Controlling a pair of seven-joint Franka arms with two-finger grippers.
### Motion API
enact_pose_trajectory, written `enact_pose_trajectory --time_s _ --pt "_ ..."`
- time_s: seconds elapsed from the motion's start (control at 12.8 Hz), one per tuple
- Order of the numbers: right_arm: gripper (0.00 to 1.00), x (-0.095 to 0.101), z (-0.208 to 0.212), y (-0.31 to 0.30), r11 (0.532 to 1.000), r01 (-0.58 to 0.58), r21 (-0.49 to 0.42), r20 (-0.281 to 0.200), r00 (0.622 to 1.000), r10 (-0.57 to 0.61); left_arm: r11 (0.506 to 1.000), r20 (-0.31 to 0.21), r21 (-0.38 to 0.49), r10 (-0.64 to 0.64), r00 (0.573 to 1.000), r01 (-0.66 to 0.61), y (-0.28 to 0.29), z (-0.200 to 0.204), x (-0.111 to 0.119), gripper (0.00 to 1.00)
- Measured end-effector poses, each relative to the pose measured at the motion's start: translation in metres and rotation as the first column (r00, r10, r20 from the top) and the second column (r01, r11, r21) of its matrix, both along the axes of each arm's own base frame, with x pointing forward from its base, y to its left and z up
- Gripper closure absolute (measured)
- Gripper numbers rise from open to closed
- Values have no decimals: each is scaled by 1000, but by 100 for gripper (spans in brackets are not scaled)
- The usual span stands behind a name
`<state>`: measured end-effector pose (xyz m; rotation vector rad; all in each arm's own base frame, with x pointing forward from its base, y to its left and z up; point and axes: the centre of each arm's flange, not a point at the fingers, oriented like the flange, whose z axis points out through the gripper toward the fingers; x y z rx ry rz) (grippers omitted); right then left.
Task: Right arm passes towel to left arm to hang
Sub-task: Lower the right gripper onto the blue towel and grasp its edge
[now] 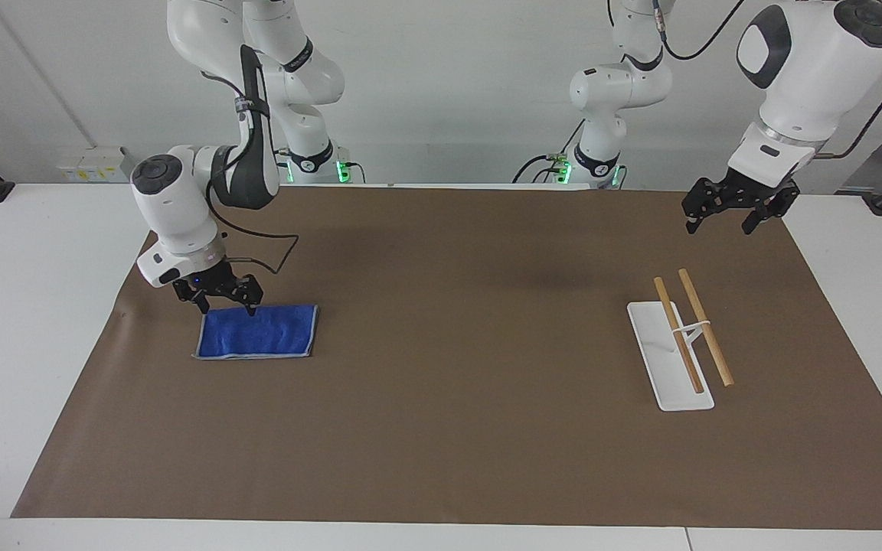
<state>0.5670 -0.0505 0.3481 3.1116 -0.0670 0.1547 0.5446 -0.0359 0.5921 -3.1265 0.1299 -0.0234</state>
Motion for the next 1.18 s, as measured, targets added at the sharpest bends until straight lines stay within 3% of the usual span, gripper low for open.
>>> enact_pose_trajectory --time_s 1.18 --pt "0 0 -69 27 999 -49 4 -22 999 49 1000 0 0 -1 1000 1 0 0 0 0"
